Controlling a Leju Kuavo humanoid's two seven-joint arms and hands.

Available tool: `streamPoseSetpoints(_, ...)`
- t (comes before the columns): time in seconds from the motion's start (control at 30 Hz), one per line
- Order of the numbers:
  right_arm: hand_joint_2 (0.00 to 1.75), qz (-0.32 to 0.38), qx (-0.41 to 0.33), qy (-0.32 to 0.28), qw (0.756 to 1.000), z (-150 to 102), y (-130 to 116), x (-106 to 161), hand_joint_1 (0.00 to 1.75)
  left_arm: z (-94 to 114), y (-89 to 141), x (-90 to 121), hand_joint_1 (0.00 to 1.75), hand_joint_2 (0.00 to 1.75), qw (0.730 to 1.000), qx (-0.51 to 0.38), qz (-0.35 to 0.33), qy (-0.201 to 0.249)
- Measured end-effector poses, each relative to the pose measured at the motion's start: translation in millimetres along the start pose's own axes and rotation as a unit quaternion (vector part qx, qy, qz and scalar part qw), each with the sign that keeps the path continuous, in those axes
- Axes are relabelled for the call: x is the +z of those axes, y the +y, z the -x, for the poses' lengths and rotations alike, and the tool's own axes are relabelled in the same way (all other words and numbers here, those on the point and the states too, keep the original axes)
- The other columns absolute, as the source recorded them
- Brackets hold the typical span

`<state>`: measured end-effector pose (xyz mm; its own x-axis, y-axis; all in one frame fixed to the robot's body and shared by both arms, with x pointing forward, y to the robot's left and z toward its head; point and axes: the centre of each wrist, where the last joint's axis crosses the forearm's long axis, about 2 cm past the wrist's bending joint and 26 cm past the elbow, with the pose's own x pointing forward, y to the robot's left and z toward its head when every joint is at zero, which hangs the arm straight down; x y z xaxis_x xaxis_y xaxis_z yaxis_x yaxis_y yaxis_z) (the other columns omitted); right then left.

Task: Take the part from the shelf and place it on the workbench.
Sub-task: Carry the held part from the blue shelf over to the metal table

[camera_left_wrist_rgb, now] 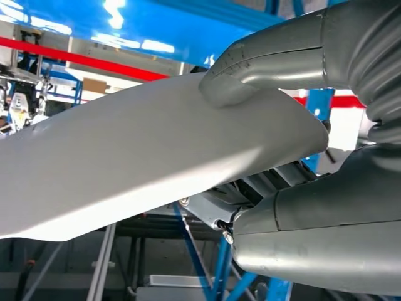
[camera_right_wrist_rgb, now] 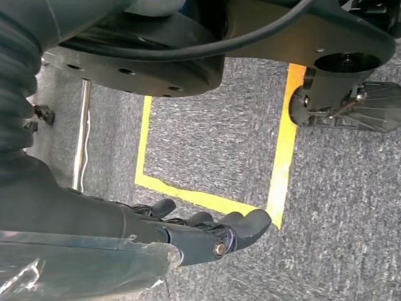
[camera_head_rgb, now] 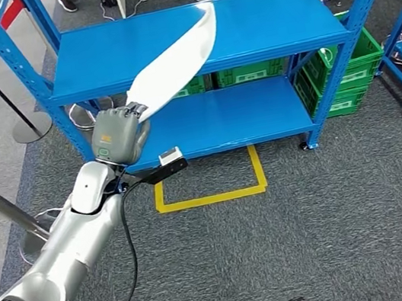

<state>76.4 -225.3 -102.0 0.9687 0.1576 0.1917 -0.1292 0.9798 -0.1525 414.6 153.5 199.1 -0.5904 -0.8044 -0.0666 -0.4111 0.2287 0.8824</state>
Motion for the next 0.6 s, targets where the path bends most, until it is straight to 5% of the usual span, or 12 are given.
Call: streamPoseSetpoints(0.6,1.75,-0.007,-0.009,0.006,1.000,3.5,1.7,0.4,0.00,-1.5,-0.8,1.7,1.75,1.75,1.000,-0.008,-0.013,0.002)
